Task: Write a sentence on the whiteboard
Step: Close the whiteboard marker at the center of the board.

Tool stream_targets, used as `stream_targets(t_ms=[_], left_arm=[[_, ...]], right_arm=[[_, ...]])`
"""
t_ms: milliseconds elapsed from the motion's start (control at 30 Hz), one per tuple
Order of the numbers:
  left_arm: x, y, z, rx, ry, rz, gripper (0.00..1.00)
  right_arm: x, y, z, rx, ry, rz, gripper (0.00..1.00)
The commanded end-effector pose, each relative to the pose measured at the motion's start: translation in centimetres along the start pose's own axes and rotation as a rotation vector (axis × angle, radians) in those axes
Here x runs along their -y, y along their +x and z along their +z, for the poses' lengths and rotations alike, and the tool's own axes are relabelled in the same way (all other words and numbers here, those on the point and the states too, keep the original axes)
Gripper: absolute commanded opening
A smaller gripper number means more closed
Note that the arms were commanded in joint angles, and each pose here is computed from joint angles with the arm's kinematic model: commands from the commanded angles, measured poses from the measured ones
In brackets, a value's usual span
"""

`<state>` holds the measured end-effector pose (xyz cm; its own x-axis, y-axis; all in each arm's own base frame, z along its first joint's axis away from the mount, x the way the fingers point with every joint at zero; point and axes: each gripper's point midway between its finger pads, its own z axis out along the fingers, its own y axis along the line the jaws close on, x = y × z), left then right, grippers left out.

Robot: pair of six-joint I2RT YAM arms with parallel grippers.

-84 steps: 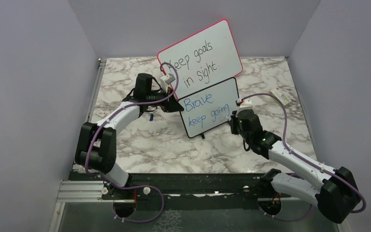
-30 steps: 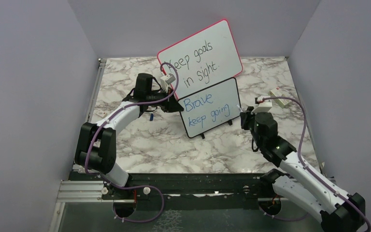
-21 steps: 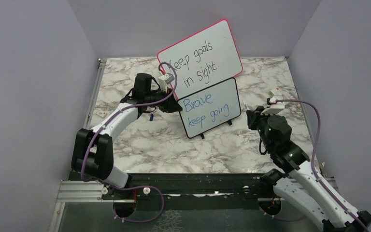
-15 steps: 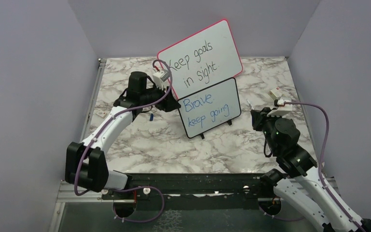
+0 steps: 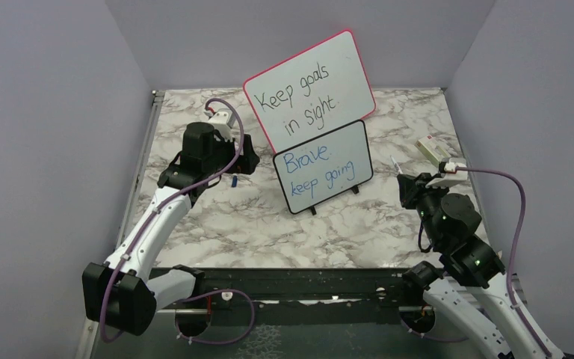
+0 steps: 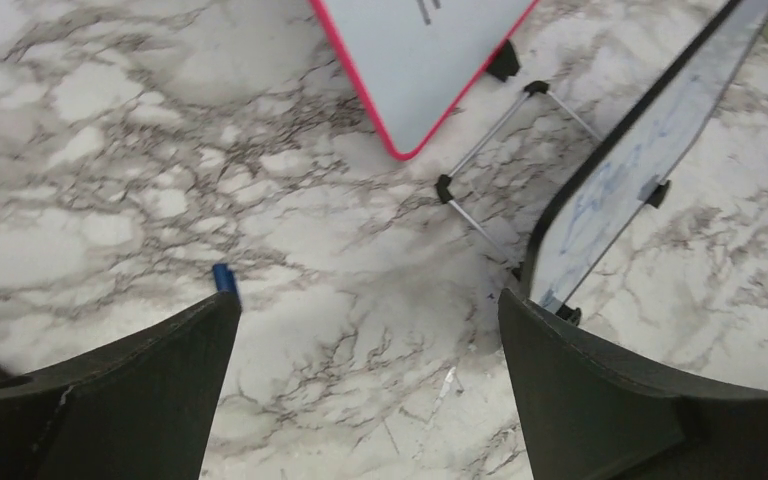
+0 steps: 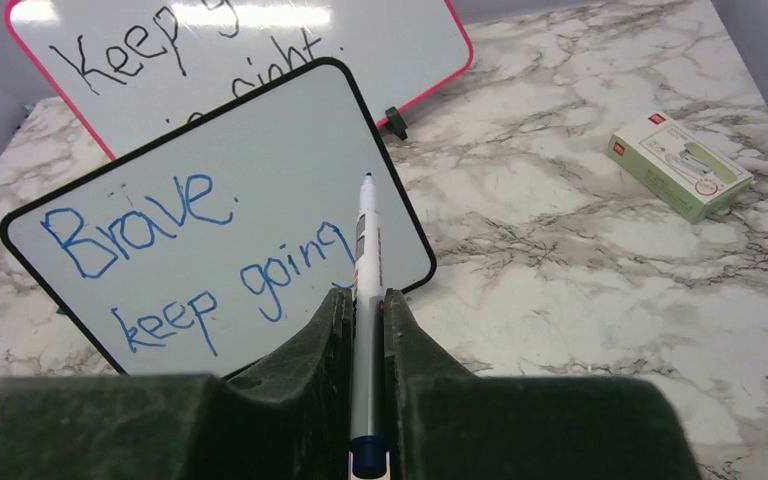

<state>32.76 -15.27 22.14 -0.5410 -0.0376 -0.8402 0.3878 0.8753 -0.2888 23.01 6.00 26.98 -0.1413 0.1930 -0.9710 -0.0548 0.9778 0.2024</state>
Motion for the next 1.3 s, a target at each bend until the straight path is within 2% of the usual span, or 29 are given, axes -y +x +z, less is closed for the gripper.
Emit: stream_targets(t_ms=[0, 300, 567, 700, 833, 1267], left_arm=[[-4.1, 1.0, -1.0, 0.011, -0.231, -0.039, 0.99], [-7.5, 6.5, 1.8, -0.228, -0.359, -0.045, 0.89], [-9.6, 9.0, 4.7, -0.394, -0.408, 0.0, 0.68], [-10.8, 9.8, 5.7, -0.457, -0.444, 0.021, 0.47], [-11.5, 10.8, 6.3, -0.501, -0.44, 0.006, 0.4], [-11.4, 12.8, 7.4, -0.567, -0.338, -0.067, 0.37]], right_arm=[[0.0, -0.7, -0.8, 0.017, -0.019, 0.006, 0.01], [-0.6, -0.4, -1.1, 0.029, -0.065, 0.027, 0.01], [-0.6, -0.5, -1.3, 0.041, -0.075, 0.035, 0.01], [-0.6, -0.6, -1.4, 0.043, -0.072, 0.037, 0.01], [-0.6, -0.5, -1.3, 0.046, -0.076, 0.037, 0.01], [-0.7, -0.3, -1.1, 0.035, -0.074, 0.031, 0.0]])
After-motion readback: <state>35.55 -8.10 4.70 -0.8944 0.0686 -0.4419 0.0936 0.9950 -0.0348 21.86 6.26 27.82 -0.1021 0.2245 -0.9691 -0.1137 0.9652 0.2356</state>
